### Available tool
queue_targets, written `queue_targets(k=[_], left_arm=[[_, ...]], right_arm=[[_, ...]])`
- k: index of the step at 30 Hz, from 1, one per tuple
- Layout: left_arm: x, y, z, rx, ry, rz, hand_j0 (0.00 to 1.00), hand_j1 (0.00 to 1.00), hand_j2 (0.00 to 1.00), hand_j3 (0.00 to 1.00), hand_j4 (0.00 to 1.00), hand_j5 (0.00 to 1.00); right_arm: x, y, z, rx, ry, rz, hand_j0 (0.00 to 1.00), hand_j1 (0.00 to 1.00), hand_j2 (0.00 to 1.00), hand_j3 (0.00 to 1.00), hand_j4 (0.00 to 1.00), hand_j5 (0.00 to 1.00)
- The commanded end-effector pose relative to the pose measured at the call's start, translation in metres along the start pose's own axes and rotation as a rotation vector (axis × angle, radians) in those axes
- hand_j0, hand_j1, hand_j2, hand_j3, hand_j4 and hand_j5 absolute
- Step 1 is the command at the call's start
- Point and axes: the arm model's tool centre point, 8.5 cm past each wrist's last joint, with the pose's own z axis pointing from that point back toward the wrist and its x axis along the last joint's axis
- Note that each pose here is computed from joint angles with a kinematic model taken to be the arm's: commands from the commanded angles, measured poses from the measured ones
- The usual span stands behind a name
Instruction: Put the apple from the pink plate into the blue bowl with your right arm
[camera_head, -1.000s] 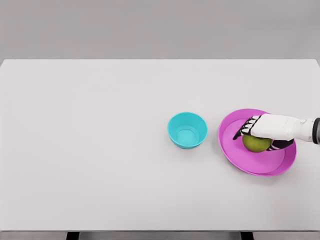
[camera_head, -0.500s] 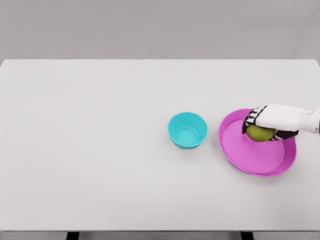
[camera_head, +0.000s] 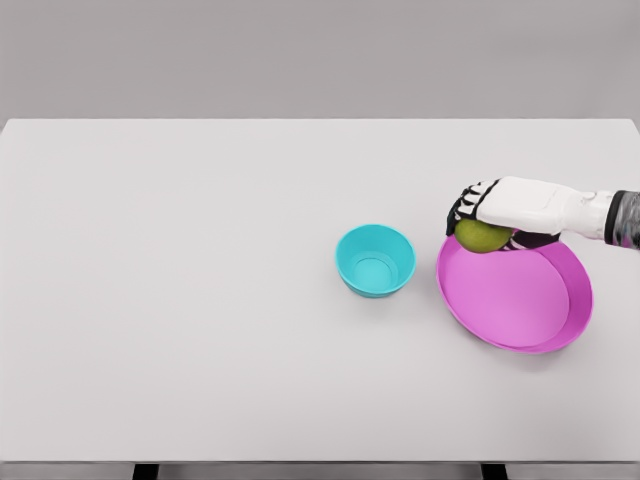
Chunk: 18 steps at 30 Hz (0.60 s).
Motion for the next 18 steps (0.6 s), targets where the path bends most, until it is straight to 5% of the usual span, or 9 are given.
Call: queue_targets(k=[1, 18], left_arm=[[0.000, 0.000, 0.000, 0.000, 0.000, 0.000, 1.00, 1.00, 1.00, 1.00, 1.00, 1.00], [0.000, 0.000, 0.000, 0.000, 0.000, 0.000, 1.00, 1.00, 1.00, 1.00, 1.00, 1.00]], right_arm=[[0.009, -0.006, -0.007, -0.027, -0.029, 0.005, 0.51, 0.51, 0.51, 0.51, 0.51, 0.51], [0.045, -0.027, -0.045, -0.088, -0.154, 0.049, 0.51, 0.51, 0.51, 0.51, 0.51, 0.51]])
